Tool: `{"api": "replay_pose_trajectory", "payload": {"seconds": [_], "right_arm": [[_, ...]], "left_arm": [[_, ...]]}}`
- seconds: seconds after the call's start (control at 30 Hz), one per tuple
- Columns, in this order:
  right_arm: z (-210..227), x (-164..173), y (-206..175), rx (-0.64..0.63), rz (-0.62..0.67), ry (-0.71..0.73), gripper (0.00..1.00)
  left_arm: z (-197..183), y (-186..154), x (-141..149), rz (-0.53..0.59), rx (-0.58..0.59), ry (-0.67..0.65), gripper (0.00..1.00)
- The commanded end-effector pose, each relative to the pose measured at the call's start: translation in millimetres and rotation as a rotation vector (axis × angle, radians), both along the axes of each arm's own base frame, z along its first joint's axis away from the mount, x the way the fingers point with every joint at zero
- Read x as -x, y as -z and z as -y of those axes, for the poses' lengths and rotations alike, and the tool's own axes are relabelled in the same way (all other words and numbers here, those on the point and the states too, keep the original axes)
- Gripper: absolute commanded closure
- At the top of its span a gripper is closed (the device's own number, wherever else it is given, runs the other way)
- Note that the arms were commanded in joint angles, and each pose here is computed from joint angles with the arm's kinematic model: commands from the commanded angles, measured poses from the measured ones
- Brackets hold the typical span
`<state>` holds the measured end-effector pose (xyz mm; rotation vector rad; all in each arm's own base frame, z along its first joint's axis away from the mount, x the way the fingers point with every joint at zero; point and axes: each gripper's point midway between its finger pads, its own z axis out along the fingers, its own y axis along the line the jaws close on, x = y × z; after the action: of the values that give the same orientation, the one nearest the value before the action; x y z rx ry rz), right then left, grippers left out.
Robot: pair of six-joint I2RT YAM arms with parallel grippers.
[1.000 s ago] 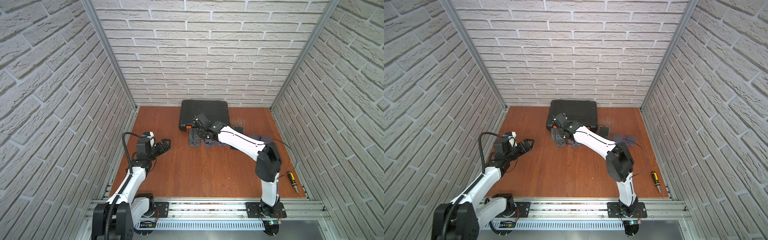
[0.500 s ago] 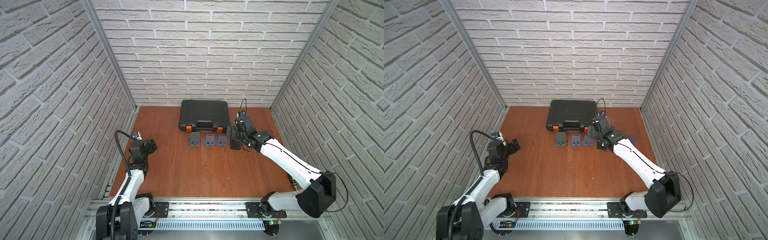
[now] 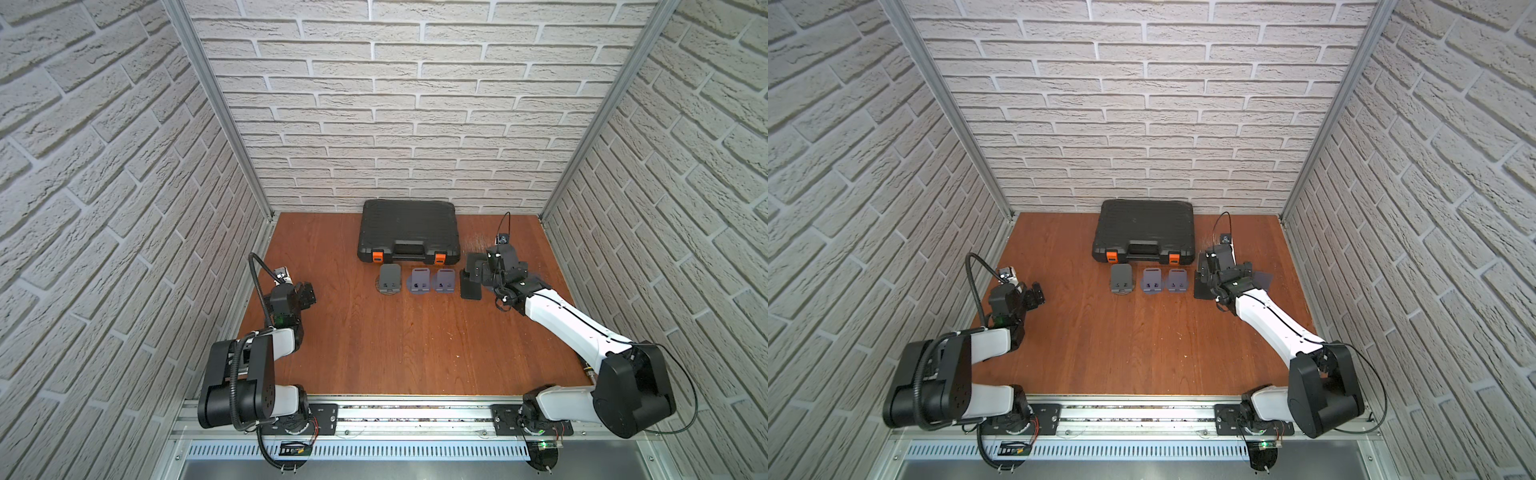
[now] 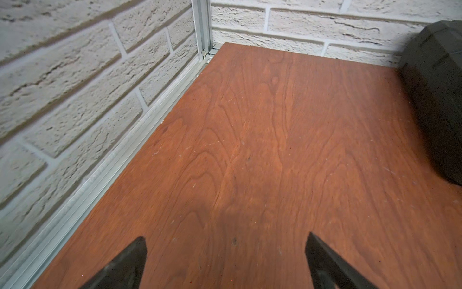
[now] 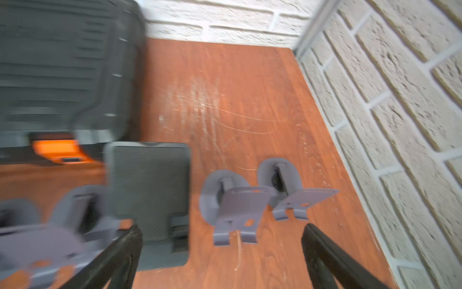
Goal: Open the phone stand
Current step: Place the phone stand at the center of the board, then reset both arms
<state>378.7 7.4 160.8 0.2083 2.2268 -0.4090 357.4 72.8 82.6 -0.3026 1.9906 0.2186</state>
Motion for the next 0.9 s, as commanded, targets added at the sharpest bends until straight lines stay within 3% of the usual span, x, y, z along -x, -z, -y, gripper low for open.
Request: {"api": "replay_pose_trajectory", "payload": {"seconds": [0.0, 0.17, 0.57, 0.87], "right_arm": [[17.3, -6.3, -2.6, 0.098, 0.047, 0.045, 0.0], [25.3, -1.5, 5.0, 0.133, 0.09, 0.013, 0.0], [29.5, 0.6, 12.9, 0.029, 0.256, -0.066, 0.0], [30.0, -2.4, 42.1, -0.006, 0.233, -0.094, 0.0]], "left_arm": [[1.1, -25.8, -21.5, 0.147, -0.022, 0.032, 0.02], [14.2, -13.7, -27.0, 0.134, -0.038, 0.09, 0.02], [27.7, -6.7, -37.0, 0.08, -0.071, 0.151, 0.02], [27.9, -6.8, -37.1, 0.08, -0.071, 0.152, 0.02]]}}
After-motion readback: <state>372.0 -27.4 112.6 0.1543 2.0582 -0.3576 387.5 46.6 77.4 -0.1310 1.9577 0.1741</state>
